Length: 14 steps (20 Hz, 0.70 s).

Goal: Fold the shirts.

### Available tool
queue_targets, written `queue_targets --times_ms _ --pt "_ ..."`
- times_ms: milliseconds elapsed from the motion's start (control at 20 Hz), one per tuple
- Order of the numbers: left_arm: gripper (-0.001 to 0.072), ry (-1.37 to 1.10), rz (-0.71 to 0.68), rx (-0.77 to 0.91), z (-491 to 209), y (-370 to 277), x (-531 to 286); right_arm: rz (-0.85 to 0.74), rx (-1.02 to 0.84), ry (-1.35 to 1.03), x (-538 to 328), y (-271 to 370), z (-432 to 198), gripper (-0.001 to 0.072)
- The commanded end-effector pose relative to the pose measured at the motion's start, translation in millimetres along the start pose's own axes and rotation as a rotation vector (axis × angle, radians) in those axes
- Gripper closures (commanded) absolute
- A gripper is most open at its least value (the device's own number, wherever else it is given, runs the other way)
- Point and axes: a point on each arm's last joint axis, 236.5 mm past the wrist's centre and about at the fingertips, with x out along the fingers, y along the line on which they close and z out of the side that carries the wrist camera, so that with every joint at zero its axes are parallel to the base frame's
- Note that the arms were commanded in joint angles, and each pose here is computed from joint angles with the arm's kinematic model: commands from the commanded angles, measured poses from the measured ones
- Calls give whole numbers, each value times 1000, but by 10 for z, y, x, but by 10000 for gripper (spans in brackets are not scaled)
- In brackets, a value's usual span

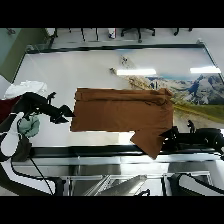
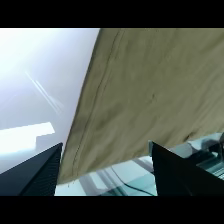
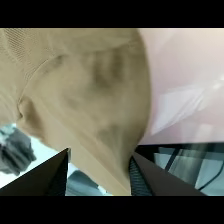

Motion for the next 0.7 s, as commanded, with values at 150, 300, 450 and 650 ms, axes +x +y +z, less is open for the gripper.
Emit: queue_targets --times_ms 150,300,450,650 --pt "105 93 25 21 -66 -76 522 -53 -67 24 180 -13 -41 229" --pt "127 84 18 16 -47 -98 517 -52 -69 28 179 -6 -51 287" --pt "693 82 13 41 -10 -177 430 -50 -70 32 178 -1 -61 573" --pt "694 147 41 57 -117 -215 270 -56 -93 13 125 20 -48 691"
